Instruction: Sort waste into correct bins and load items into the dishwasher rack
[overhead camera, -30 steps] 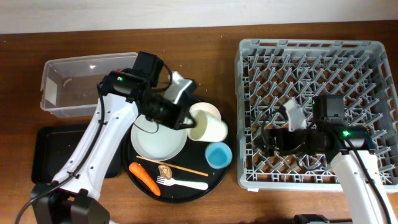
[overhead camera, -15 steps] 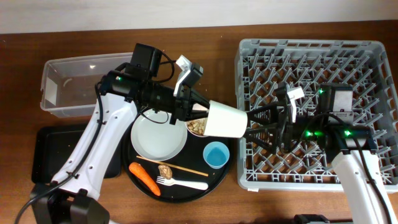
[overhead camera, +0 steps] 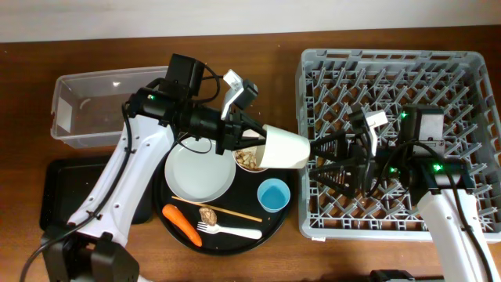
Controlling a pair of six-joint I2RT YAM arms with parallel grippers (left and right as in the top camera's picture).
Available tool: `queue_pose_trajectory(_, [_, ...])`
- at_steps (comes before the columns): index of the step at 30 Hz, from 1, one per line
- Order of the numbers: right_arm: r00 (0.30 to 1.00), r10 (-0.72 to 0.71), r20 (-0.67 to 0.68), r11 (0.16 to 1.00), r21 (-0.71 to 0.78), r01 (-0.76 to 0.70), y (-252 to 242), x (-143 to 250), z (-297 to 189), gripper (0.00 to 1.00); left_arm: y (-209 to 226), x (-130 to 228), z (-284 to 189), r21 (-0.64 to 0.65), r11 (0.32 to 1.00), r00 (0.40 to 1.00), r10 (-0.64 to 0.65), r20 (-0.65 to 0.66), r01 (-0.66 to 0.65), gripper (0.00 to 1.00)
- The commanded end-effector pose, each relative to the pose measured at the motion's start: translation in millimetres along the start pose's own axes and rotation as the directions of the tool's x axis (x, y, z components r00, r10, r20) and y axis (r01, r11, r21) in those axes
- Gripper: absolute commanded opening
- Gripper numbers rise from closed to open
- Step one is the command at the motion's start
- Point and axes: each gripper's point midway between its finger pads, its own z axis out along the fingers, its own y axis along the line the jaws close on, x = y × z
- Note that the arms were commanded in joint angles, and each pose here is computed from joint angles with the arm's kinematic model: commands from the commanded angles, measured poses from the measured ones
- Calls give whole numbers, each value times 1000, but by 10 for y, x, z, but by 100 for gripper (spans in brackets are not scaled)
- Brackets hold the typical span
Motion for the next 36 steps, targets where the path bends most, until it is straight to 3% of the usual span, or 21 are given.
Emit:
queue_pose_trajectory(1, [1000,-21,7,999,-43,22,95,-49,8,99,71,14,95,13,1000,1000,-24,-17,24,1])
queue_pose_trajectory(7, [1000,-17,-5,1000,6,17,12,-28,9,99,69,-103,174,27,999,999,-39,4,39,0])
queue_pose_trajectory(12, [1000,-7,-25,996,92,9,-137,12,1,99,-102,-190,161,130,991,999,-33,43,27,0])
queue_pose_trajectory(19, [999,-28,-26,994,103,30,-159,-4,-1,99,-201,-175,254,166,986,999,-29,28,24,0])
queue_pose_trajectory(28, [999,-49,-24,993,103,51,-163,-27,-2,95,-37,-55,335,55,997,998,-48,-32,50,1])
queue_pose_trajectory(36, [999,-50,-13,997,55,51,-80,-42,5,91,11,-46,342,37,998,998,-45,-37,46,0])
